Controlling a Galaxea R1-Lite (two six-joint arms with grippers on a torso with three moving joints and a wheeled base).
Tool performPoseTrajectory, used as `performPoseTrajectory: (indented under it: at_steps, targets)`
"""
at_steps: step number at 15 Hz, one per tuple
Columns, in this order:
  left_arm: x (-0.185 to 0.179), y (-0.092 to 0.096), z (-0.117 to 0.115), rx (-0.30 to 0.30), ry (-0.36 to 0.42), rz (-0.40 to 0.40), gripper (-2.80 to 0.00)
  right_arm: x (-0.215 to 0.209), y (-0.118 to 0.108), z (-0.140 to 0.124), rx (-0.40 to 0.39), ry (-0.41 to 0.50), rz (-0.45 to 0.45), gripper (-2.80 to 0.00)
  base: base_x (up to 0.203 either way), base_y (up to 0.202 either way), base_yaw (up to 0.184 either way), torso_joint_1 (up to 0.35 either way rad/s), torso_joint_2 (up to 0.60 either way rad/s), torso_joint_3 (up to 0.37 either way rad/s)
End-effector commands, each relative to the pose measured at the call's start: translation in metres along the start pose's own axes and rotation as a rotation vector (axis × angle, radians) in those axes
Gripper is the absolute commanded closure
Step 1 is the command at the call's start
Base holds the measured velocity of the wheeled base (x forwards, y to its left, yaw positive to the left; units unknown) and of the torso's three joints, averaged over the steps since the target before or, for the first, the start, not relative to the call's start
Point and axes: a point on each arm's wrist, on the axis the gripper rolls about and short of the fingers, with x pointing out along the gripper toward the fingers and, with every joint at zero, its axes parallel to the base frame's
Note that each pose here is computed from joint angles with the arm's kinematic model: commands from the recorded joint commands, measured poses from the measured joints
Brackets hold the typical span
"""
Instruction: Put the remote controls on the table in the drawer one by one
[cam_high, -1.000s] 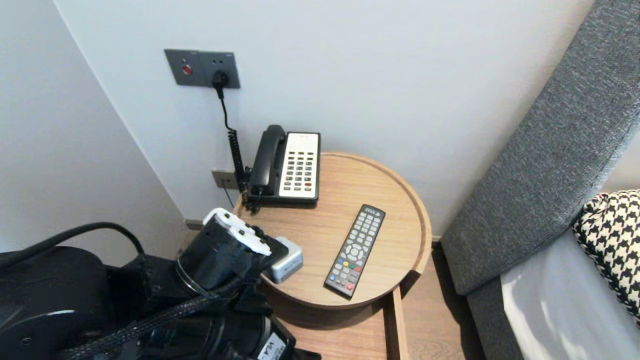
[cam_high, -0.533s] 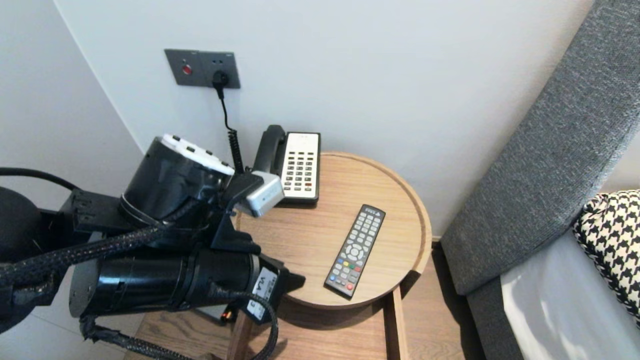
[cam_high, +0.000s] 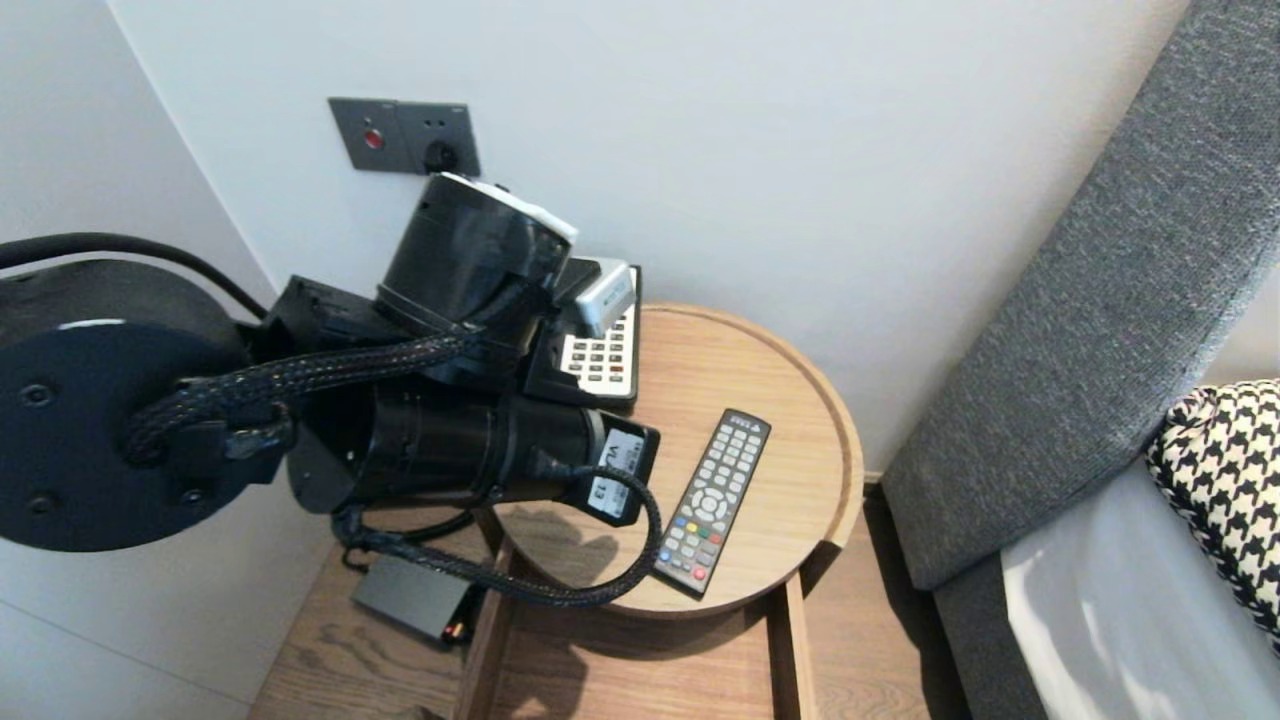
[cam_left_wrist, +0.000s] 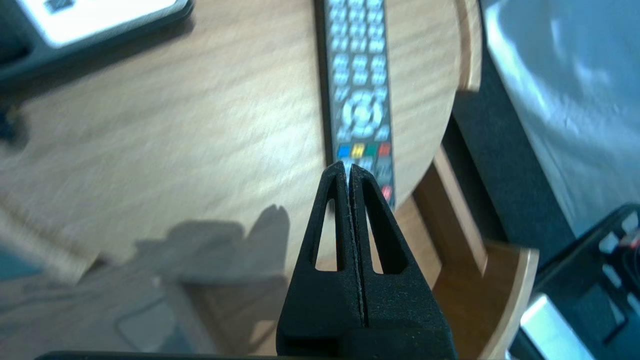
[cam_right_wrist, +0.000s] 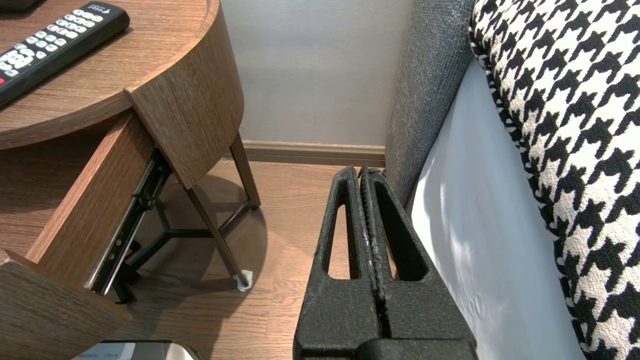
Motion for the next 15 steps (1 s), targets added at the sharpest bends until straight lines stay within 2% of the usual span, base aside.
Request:
performPoseTrajectory:
  at_steps: [1, 2, 3, 7, 10, 12, 15]
  targets:
    - [0.031, -0.005, -0.001, 0.008, 0.038, 0.004, 0.0, 0.002, 0.0, -0.007, -0.001, 0.025, 0.0, 0.0, 0.0, 0.0, 0.0, 0.0, 0.0, 0.0]
    - [0.04, -0.007, 0.0, 0.011, 0.039, 0.001, 0.0, 0.002, 0.0, -0.007, -0.001, 0.027, 0.0, 0.0, 0.0, 0.0, 0.0, 0.0, 0.0, 0.0]
    - [0.051, -0.009, 0.0, 0.016, 0.043, 0.0, -2.8, 0.002, 0.0, -0.007, -0.001, 0.025, 0.0, 0.0, 0.0, 0.0, 0.0, 0.0, 0.0, 0.0]
    - [0.084, -0.017, 0.001, 0.039, 0.032, 0.005, -2.8, 0.002, 0.0, -0.007, -0.001, 0.025, 0.0, 0.0, 0.0, 0.0, 0.0, 0.0, 0.0, 0.0]
    - [0.106, -0.027, -0.008, 0.131, 0.024, 0.057, -2.8, 0.002, 0.0, -0.007, -0.001, 0.025, 0.0, 0.0, 0.0, 0.0, 0.0, 0.0, 0.0, 0.0]
    - [0.117, -0.032, -0.01, 0.143, 0.005, 0.073, -2.8, 0.002, 0.0, -0.007, -0.001, 0.025, 0.0, 0.0, 0.0, 0.0, 0.0, 0.0, 0.0, 0.0]
    - [0.125, -0.035, -0.015, 0.145, 0.018, 0.076, -2.8, 0.002, 0.0, -0.007, -0.001, 0.025, 0.0, 0.0, 0.0, 0.0, 0.0, 0.0, 0.0, 0.0]
